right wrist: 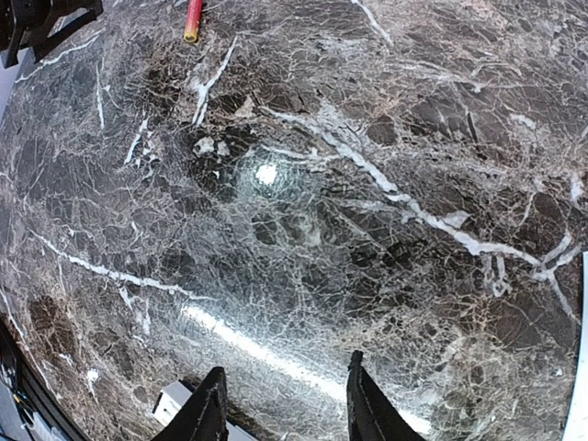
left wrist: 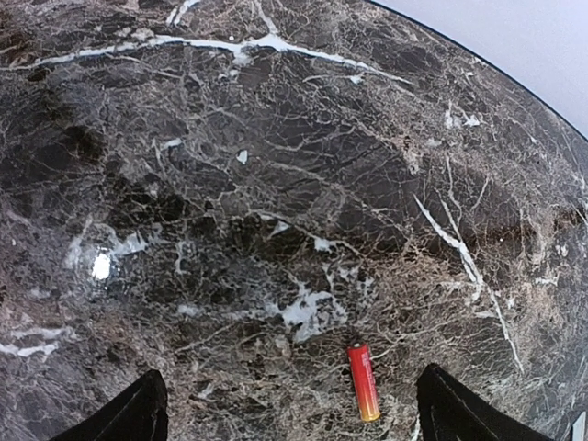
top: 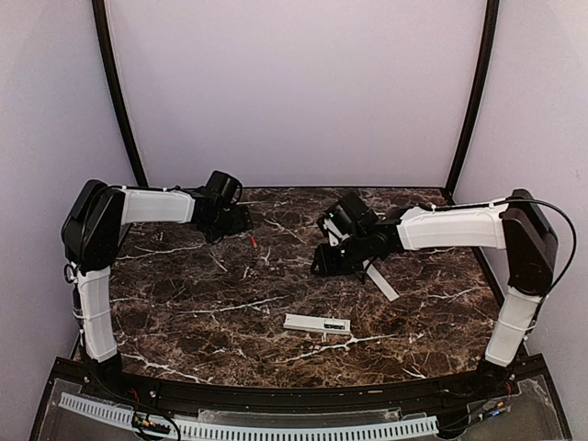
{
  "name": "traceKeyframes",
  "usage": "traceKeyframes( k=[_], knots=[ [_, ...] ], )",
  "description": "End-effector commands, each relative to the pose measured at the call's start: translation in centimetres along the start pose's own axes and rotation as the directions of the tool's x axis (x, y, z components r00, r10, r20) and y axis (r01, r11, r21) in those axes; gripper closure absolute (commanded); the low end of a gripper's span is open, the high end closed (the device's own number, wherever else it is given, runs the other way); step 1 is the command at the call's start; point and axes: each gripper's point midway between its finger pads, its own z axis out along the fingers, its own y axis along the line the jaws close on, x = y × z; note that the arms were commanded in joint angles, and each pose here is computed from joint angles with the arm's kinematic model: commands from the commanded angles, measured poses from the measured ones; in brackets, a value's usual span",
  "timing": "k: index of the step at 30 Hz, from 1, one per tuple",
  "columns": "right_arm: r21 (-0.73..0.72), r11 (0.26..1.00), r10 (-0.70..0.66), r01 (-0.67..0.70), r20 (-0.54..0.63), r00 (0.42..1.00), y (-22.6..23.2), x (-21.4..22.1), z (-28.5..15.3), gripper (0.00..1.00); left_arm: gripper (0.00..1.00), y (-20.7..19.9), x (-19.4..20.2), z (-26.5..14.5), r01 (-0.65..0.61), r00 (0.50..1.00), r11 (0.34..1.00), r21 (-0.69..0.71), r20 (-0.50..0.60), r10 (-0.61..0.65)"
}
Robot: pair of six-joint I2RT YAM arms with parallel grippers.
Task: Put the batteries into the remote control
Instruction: Pick up the battery from the center of the board.
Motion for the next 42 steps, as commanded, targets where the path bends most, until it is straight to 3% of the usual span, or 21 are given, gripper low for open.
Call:
traceKeyframes(
  k=[1, 10, 16, 23, 26, 34, 40, 42],
  knots=[
    [-0.043, 0.999, 0.033, -0.032, 0.02, 0.999, 0.5, -0.4, 0.2, 0.58, 0.06, -1.3, 0.3, 0.4, 0.019, 1.0, 1.0, -0.013, -0.015, -0.019],
    [-0.045, 0.998, 0.046, -0.046, -0.004, 0.999, 0.2, 0.6, 0.7, 0.59, 0.18, -1.7, 2.7, 2.0, -0.029, 0.998, 0.997, -0.078, -0.061, 0.024],
    [-0.04, 0.998, 0.047, -0.048, -0.016, 0.999, 0.1, 1.2, 0.7, 0.59, 0.36, -1.2, 3.9, 2.7, -0.019, 0.995, 0.992, -0.122, -0.103, 0.006],
    [-0.03, 0.998, 0.057, -0.057, -0.017, 0.998, -0.3, 1.7, 0.6, 0.59, 0.43, -1.1, 5.8, 3.4, -0.027, 0.99, 0.991, -0.131, -0.144, 0.008],
    [-0.026, 0.998, 0.057, -0.057, -0.014, 0.998, -0.4, 1.7, 0.4, 0.59, 0.58, -1.1, 6.5, 3.9, -0.022, 0.986, 0.992, -0.128, -0.169, 0.0],
    [0.005, 0.999, 0.051, -0.051, 0.002, 0.999, -1.0, 1.7, -0.4, 0.59, 0.73, 0.5, 8.2, 4.9, -0.004, 0.974, 0.986, -0.167, -0.223, -0.034],
    [0.013, 0.999, 0.043, -0.043, 0.012, 0.999, -1.1, 1.3, -0.7, 0.59, 0.96, 1.5, 8.8, 4.7, -0.012, 0.969, 0.98, -0.198, -0.243, -0.038],
    [0.019, 0.999, 0.04, -0.04, 0.014, 0.999, -1.1, 1.2, -0.8, 0.59, 1.0, 1.5, 8.8, 4.6, -0.02, 0.97, 0.98, -0.2, -0.243, -0.03]
  ],
)
